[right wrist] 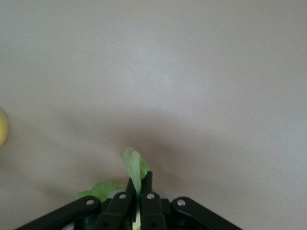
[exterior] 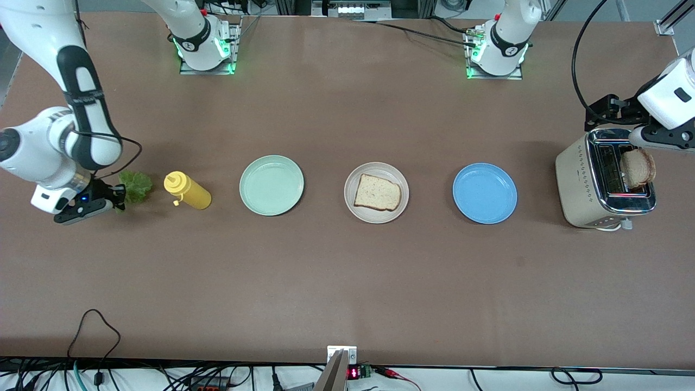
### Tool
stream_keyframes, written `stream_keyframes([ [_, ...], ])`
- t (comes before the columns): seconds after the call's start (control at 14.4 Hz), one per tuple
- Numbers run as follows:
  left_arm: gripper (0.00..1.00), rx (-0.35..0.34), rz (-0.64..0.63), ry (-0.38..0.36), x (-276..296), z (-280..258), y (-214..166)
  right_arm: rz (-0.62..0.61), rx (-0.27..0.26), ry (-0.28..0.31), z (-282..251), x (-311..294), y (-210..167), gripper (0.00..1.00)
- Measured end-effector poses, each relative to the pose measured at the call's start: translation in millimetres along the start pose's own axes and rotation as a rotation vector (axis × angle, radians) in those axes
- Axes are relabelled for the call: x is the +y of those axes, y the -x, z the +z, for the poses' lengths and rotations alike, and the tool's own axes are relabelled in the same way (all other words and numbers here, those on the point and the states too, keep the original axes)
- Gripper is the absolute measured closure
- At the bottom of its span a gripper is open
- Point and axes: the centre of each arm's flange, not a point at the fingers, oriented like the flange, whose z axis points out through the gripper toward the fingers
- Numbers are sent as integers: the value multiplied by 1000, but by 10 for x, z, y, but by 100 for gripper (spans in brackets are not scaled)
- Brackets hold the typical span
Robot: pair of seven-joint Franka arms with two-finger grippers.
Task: Make sandwich in beige plate with both arms
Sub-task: 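Lift the lettuce leaf and carry it toward the beige plate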
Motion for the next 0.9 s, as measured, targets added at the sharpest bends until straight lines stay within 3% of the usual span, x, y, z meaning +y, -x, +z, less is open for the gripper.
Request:
stream_keyframes([
  [0.21, 0, 0, 0, 0, -2, 0, 1, -68, -9, -81, -779, -31, -325, 96],
  [0.49, 0, -1, -1, 0, -5, 1, 1, -178, -61, -120, -1668, -208, -677, 96],
  [0.9, 0, -1, -2, 0, -8, 1, 2, -416, -124, -164, -2331, -1198, -1239, 96],
])
